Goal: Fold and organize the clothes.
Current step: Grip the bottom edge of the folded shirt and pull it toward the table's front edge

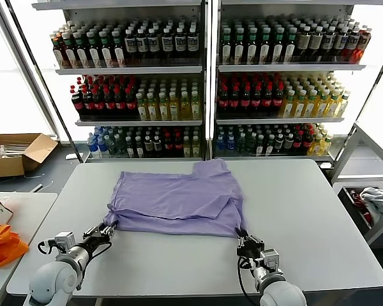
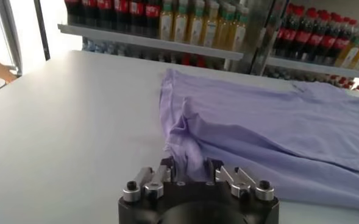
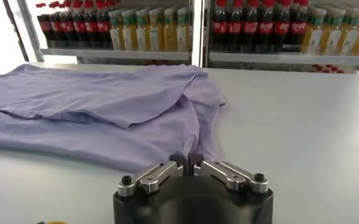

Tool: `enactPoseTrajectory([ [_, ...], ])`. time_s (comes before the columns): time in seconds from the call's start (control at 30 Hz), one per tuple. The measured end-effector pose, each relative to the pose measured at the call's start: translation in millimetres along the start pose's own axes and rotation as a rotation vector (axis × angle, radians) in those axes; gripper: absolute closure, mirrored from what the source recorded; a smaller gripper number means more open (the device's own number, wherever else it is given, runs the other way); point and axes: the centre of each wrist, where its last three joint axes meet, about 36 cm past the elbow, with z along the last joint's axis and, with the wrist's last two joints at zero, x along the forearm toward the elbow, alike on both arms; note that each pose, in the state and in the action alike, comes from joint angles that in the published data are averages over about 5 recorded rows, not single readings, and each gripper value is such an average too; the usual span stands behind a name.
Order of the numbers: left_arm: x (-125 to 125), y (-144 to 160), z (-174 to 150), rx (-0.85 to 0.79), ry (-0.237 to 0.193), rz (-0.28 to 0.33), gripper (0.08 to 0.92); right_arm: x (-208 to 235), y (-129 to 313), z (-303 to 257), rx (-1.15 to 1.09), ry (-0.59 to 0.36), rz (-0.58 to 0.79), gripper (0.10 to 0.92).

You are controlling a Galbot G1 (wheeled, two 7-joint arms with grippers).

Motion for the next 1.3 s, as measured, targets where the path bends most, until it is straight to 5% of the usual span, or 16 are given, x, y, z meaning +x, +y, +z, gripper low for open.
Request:
enactPoseTrajectory([
  [0.33, 13.2, -3.2, 5.4, 0.003, -0.011, -0.002, 0.907, 15.1, -6.6, 2.5, -0.012, 0.016, -0.014, 0.917],
  [1.3, 131.5, -34.2, 46.5, 0.023, 0.031, -0.070, 0.903, 119.7, -7.4, 13.5, -0.039, 0.088, -0.040, 0.914],
])
